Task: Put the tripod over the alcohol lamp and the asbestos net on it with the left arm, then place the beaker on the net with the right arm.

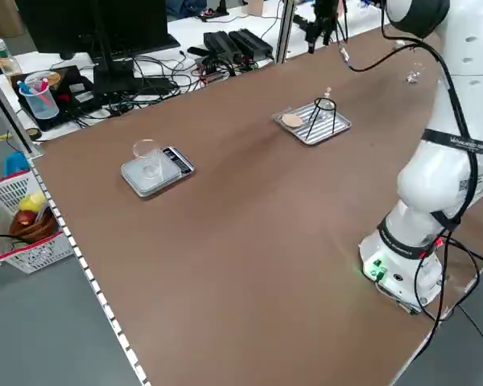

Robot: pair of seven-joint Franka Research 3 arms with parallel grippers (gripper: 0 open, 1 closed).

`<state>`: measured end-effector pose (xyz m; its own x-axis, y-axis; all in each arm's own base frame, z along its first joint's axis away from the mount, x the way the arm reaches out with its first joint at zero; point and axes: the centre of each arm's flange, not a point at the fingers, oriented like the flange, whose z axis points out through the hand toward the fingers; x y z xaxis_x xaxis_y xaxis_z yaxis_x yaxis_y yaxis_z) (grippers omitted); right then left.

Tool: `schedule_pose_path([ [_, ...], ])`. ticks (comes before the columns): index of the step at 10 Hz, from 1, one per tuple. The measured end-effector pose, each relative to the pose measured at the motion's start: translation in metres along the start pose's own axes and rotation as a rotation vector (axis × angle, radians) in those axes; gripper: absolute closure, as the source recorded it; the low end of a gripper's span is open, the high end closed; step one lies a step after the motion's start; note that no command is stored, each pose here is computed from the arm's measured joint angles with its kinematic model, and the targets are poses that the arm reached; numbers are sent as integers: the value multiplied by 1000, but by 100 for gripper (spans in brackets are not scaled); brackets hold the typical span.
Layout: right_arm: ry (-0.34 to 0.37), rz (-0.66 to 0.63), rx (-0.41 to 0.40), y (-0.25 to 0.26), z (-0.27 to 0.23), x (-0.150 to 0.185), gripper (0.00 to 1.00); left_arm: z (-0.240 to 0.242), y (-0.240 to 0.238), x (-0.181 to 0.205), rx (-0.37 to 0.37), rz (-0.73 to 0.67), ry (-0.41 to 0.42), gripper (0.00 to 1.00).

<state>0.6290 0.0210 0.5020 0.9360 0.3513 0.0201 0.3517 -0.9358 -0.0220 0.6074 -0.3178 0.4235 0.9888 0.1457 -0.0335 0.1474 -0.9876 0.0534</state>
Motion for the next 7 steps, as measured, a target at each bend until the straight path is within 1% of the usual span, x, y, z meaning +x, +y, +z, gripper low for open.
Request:
schedule_pose_path([
  [2, 32, -140, 94, 33, -2, -14, 0, 46, 26, -11, -31, -30, 17, 1],
  [3, 53, -189, 125, 54, -3, -24, 0, 64, 31, -15, -31, -25, 9, 1],
  [4, 68, -232, 138, 73, -3, -33, 0, 78, 36, -19, -18, -8, 6, 3],
  [5, 98, -258, 170, 85, -2, -39, 0, 91, 39, -22, 0, 4, 8, 8],
  [7, 184, -320, 284, 104, 14, -44, 0, 117, 45, -31, 7, 4, 22, 11],
])
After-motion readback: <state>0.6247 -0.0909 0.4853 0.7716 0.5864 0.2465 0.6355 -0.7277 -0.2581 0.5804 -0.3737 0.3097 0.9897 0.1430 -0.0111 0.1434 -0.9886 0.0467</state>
